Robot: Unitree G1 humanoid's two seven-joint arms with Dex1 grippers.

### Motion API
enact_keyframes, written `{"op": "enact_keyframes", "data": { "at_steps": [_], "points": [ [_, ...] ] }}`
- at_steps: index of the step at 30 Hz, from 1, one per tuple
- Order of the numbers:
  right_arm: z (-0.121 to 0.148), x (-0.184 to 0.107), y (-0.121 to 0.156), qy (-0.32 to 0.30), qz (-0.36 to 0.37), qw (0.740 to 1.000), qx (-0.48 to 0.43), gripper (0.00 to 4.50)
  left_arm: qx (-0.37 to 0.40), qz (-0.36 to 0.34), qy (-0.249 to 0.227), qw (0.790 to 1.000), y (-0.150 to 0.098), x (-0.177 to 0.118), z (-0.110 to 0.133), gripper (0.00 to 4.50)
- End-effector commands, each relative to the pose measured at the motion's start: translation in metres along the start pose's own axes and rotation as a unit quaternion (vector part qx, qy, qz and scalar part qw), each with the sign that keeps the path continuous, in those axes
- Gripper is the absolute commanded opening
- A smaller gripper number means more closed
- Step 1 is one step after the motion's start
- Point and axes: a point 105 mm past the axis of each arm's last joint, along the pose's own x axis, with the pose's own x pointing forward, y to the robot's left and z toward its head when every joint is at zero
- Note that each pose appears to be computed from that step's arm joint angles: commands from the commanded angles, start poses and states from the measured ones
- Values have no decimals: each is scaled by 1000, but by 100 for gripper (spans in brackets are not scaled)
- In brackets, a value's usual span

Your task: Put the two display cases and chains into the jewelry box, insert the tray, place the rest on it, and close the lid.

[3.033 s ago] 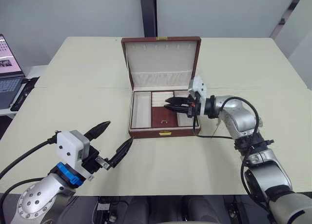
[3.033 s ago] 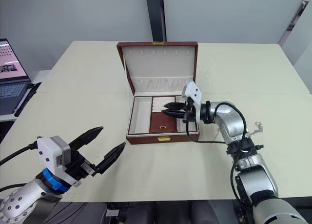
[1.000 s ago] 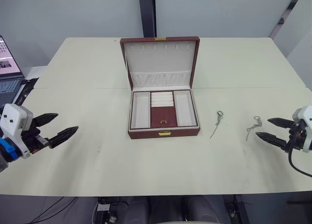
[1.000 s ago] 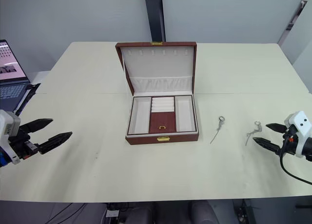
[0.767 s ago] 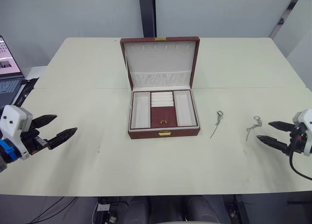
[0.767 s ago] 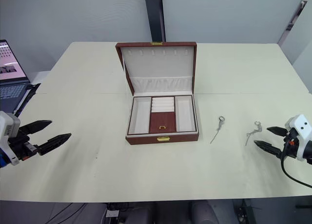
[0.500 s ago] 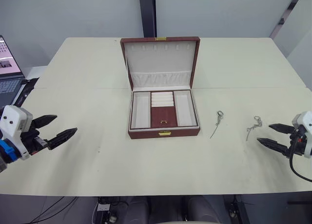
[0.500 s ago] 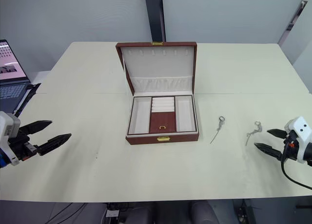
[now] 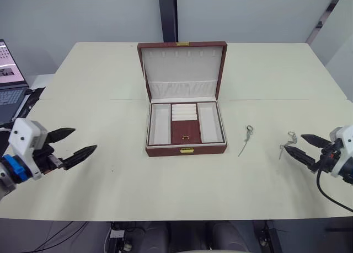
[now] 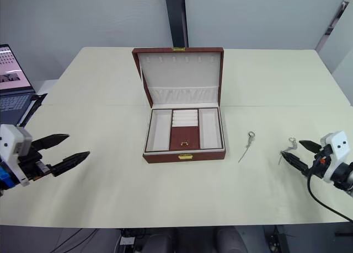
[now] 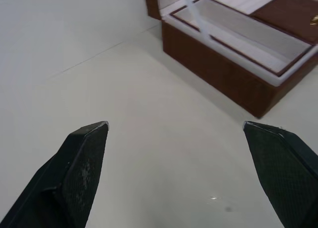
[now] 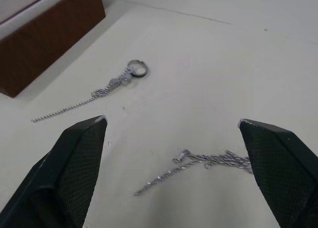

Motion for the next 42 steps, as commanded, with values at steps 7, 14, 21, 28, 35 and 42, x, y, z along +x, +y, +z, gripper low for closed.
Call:
{"op": "enact_keyframes", "data": {
  "at_steps": [7, 14, 21, 28, 35, 42],
  "points": [
    [-3, -1, -2, -20, -179, 984, 9, 449, 35, -145, -55, 987, -57, 46, 35, 450],
    [-16, 13, -9, -14, -274, 961, 38, 449, 50, -240, -79, 966, -97, 69, 46, 450],
    [-24, 29, -15, -6, -312, 949, 44, 449, 63, -290, -88, 951, -117, 75, 52, 450],
    [-41, 48, -2, 10, -292, 954, 61, 449, 66, -280, -89, 953, -112, 76, 51, 450],
    [-48, 54, -1, 18, -287, 955, 79, 449, 66, -274, -92, 955, -112, 76, 50, 450],
    [-69, 51, -2, 73, -289, 952, 70, 412, 66, -269, -94, 956, -111, 77, 48, 450]
  ]
}}
